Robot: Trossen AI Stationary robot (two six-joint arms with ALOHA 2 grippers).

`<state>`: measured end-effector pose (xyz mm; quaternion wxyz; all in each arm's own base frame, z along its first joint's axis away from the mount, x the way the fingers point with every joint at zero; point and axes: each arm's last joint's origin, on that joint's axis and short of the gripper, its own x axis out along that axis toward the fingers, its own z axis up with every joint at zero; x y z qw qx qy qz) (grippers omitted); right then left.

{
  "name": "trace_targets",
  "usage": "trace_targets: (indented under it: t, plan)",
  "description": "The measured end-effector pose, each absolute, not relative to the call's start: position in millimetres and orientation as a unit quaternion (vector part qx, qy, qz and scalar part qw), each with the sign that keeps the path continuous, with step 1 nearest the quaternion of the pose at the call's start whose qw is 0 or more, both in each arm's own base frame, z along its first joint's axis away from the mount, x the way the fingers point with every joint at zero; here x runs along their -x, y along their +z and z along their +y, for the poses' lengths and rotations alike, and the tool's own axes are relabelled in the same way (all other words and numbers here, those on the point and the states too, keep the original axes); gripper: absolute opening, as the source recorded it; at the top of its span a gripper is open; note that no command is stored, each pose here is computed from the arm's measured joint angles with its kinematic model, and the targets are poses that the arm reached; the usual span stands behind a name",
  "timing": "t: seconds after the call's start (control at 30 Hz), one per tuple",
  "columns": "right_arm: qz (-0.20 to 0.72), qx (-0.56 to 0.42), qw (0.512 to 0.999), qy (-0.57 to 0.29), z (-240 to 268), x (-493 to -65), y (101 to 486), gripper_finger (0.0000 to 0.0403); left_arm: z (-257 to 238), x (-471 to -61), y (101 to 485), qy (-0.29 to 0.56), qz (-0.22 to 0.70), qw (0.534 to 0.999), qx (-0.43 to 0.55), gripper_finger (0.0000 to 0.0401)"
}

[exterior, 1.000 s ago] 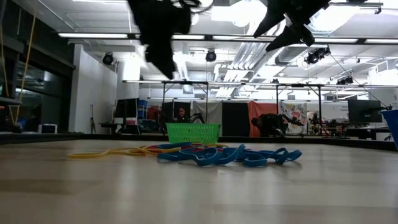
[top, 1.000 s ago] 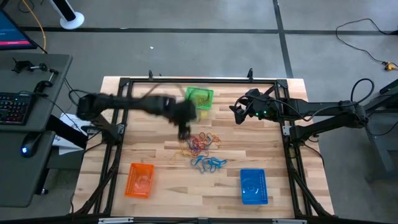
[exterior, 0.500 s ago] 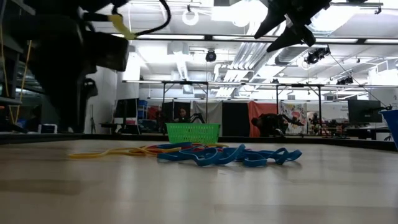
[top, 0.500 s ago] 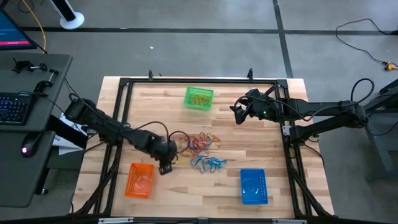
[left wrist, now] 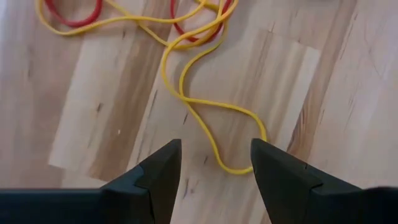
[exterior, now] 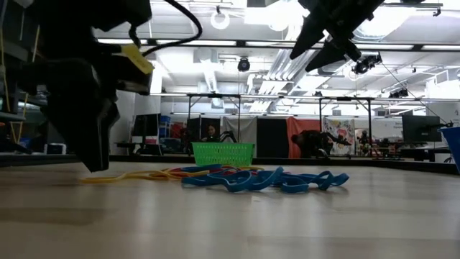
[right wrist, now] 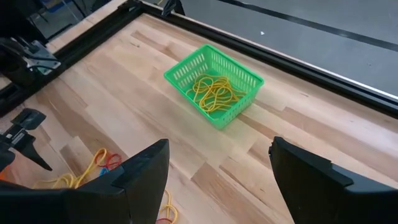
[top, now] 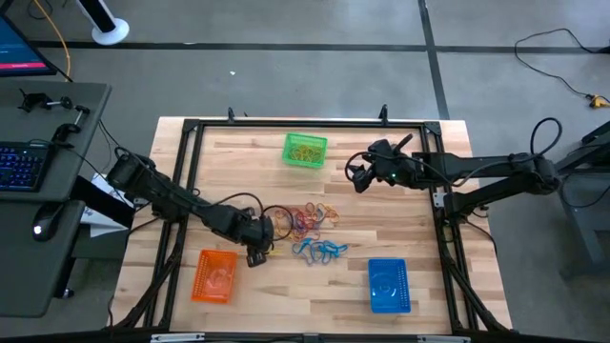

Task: Sort rubber bands into baskets
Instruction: Put the yellow rubber band into the green bin

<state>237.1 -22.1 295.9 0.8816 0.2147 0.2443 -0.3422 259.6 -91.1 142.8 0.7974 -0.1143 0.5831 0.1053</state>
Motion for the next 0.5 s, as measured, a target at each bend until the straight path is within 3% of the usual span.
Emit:
trace_targets:
  t: [0.33,0.4,0.5]
  plan:
    - [0.250,-0.214,0.880,-0.342,-22.0,-238.9,293.6,0.0265,-90.3,-261.7,125.0,0.153,0.606,0.769,0.136,0.0180]
    - [0.250,-0.214,0.880,-0.342,-22.0,-238.9,293.6,0.0265,-89.9,-260.5,124.6,0.162,0.608,0.764,0.144,0.0159]
    - [0.250,-0.214,0.880,-0.342,-22.0,-238.9,293.6,0.0265,-88.9,-258.3,124.0,0.171,0.616,0.754,0.147,0.0096]
